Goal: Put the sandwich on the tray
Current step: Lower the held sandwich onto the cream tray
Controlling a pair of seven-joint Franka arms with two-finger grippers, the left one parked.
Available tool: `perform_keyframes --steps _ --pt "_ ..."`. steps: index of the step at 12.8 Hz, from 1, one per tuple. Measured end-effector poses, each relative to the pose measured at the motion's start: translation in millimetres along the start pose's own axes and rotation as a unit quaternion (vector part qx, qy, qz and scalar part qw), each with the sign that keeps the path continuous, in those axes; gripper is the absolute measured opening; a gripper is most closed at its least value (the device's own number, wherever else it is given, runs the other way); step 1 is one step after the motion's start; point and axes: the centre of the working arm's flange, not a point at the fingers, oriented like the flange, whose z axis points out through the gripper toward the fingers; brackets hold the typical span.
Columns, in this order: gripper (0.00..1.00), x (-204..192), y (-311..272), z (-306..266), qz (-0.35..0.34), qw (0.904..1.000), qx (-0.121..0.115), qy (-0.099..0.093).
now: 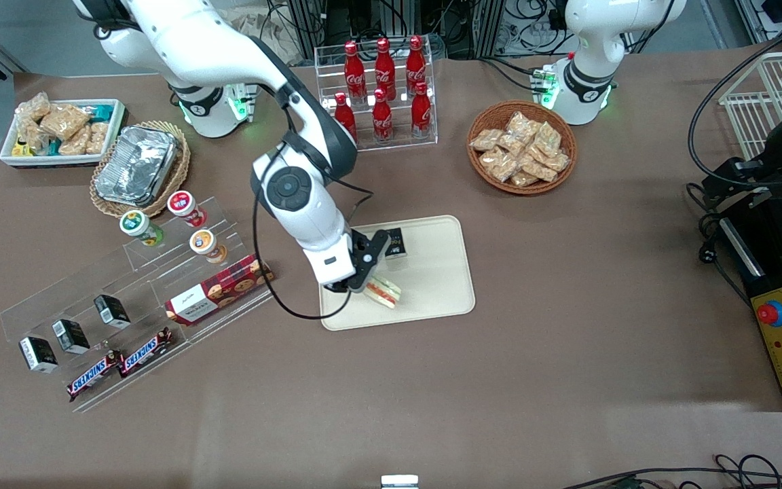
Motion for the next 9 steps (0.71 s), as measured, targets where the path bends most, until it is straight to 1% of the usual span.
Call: perform_keyframes --steps 2,4,6,9 --pt "0.21 8 -10 30 -0.036 0.9993 -0.004 0.01" --pt "0.21 13 -20 52 -0.065 0.9978 -0.002 0.011" --pt "0.21 12 -21 70 -0.101 0.9948 -0.008 0.016" --pt "0.21 11 -20 85 -0.123 0.9922 -0.011 0.018"
